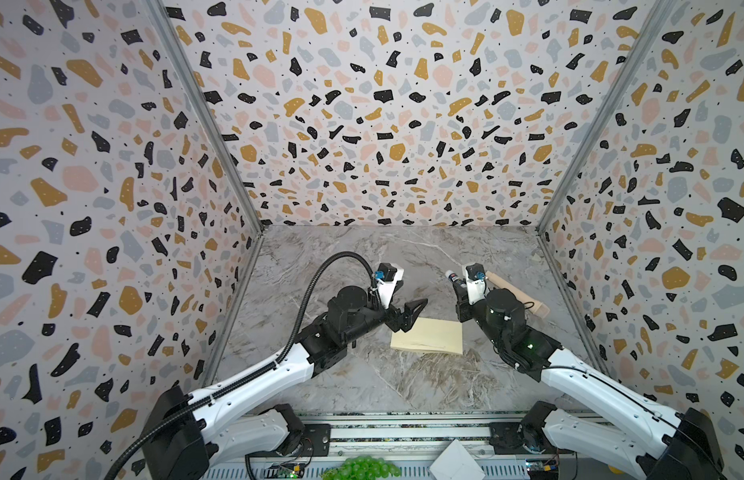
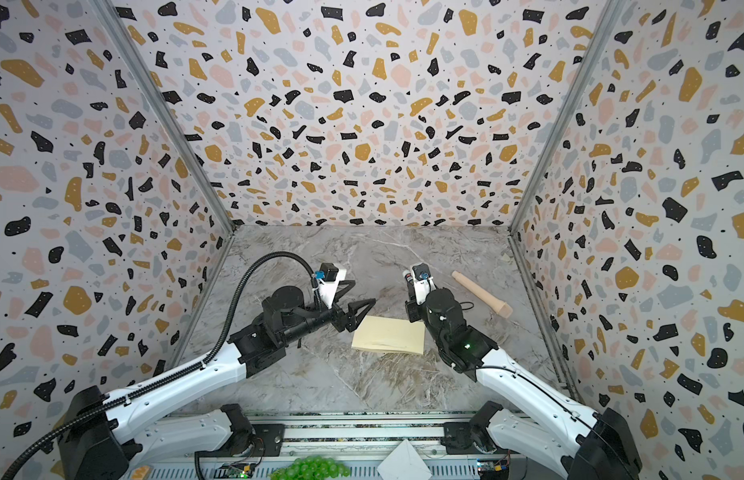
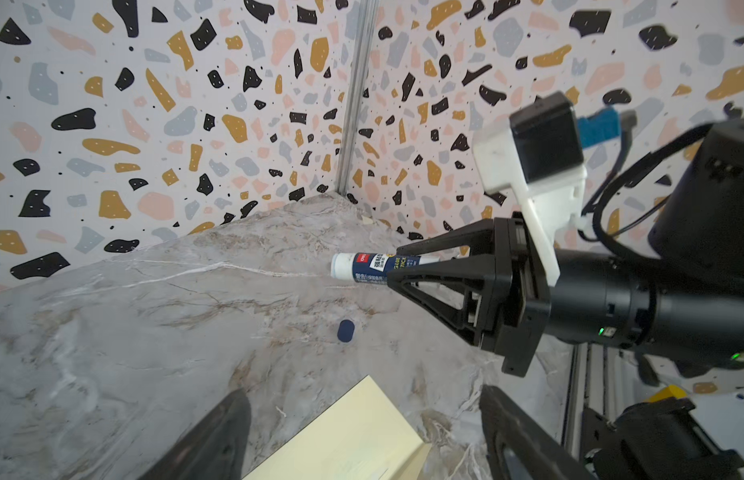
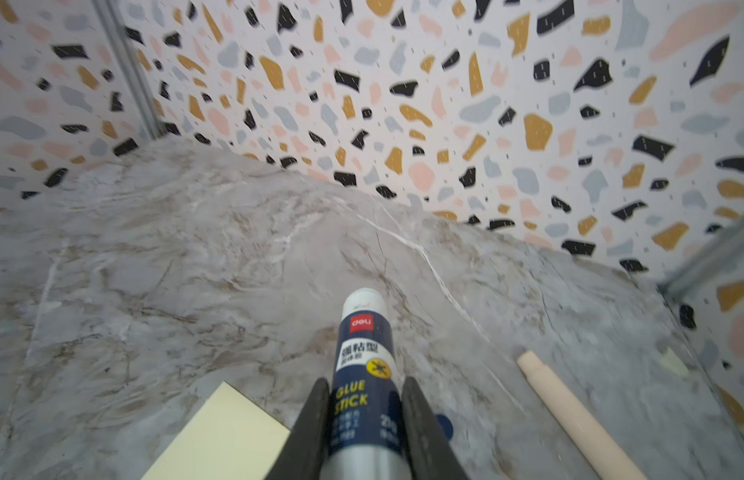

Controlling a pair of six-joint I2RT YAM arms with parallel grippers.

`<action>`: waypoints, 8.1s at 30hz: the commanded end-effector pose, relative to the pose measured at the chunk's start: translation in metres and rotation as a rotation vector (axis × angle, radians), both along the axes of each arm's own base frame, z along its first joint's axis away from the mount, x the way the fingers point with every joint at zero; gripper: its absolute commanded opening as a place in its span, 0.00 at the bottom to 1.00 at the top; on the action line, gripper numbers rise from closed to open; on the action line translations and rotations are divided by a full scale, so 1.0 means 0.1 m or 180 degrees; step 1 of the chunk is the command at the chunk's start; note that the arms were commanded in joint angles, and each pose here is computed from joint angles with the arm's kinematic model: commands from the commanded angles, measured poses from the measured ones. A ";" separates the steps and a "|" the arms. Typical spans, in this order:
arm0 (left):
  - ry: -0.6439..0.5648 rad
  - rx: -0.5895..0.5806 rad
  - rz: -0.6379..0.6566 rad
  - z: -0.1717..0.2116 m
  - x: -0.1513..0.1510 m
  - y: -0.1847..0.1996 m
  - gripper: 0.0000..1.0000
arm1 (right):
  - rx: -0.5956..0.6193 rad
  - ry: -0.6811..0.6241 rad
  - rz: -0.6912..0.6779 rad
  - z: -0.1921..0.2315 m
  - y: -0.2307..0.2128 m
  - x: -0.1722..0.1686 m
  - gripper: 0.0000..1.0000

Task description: Place the letter into the envelope and seal it

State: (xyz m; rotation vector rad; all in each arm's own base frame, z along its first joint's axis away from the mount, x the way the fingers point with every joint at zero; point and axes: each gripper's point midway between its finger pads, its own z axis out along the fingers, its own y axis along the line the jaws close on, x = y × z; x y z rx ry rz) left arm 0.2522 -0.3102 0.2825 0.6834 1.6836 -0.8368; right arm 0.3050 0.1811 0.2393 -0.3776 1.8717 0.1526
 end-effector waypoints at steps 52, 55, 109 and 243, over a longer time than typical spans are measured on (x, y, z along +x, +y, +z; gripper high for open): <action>-0.0287 0.2426 -0.1639 -2.13 -0.44 -0.56 0.41 | -0.0212 0.0222 -0.0249 0.23 -0.45 -0.30 0.00; -0.0247 0.2457 -0.1628 -2.20 -0.41 -0.60 0.21 | -0.0205 0.0227 -0.0244 0.22 -0.44 -0.29 0.00; -0.0537 0.0668 0.1190 -0.49 0.51 0.32 0.85 | -0.0226 0.0442 0.0085 0.18 -0.21 -0.25 0.00; 0.1143 0.0912 -0.0064 -1.79 -0.09 -0.25 0.19 | -0.0672 0.1895 0.0837 -0.52 0.21 -0.40 0.00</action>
